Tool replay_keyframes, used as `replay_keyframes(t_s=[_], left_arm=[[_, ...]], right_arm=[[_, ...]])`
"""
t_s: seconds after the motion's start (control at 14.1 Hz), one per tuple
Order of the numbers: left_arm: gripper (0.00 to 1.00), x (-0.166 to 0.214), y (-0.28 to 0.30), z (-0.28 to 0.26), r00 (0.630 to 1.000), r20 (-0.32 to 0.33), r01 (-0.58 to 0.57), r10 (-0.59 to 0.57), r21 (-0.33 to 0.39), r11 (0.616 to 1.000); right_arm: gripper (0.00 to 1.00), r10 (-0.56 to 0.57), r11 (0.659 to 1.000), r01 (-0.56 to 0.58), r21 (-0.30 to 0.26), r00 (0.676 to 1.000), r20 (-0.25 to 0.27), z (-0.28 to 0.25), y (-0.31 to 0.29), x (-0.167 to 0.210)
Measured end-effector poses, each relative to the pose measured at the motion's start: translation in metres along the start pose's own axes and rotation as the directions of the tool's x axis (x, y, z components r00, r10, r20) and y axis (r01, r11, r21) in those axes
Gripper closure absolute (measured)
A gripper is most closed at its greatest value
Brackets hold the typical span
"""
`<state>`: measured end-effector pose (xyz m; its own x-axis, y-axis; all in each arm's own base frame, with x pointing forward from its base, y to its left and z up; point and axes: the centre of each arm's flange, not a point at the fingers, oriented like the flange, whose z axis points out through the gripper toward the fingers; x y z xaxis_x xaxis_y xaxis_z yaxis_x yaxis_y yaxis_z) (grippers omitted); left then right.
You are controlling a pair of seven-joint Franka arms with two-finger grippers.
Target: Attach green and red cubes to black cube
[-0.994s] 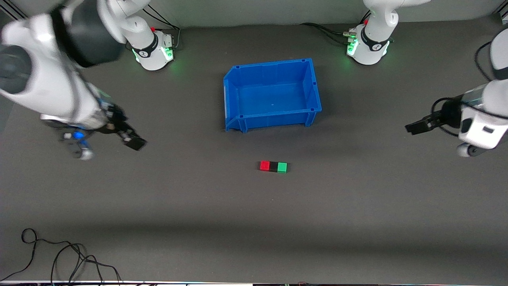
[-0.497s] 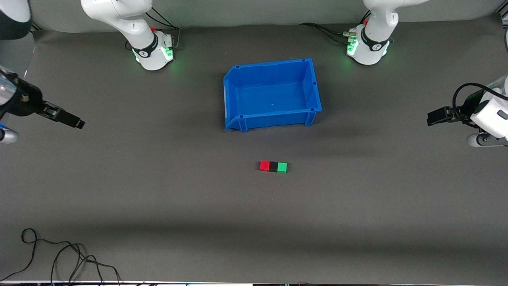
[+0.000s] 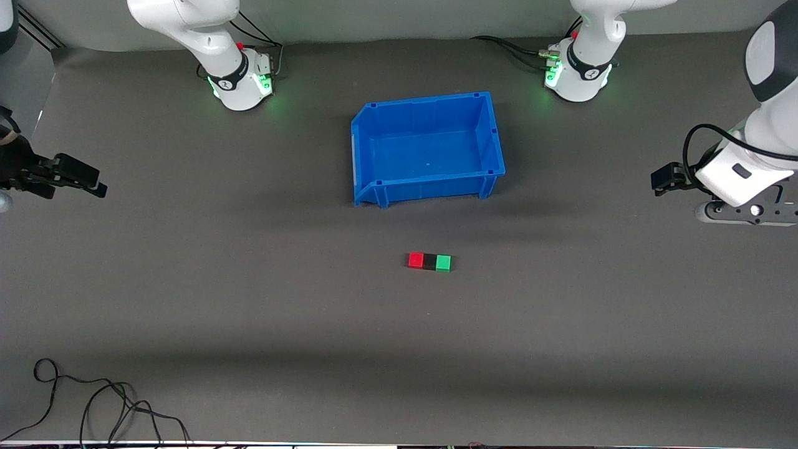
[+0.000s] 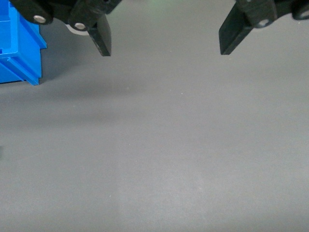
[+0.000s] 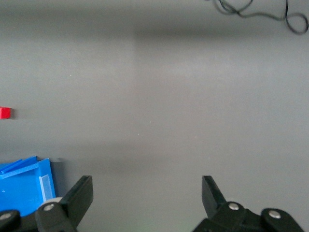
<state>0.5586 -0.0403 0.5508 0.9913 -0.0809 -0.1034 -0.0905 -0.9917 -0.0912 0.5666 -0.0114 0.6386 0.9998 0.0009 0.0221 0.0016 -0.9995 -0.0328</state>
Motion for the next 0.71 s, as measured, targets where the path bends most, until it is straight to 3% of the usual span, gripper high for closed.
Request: replay_keyframes(t_s=[0.43,0.71], left_arm=[[0.01,-0.010,0.015,0.005,0.998,-0.052,-0.019,0.019,-0.004,1.000],[0.00,-0.028,-0.006,-0.002,0.996,-0.063,0.055,-0.062,-0.103,0.993]], right_arm=[[0.00,-0.028,1.000,0.028,0.000,1.000,-0.005,-0.002,0.000,-0.002],[0.00,-0.027,1.000,0.027,0.000,1.000,0.009,0.005,0.001,-0.002]])
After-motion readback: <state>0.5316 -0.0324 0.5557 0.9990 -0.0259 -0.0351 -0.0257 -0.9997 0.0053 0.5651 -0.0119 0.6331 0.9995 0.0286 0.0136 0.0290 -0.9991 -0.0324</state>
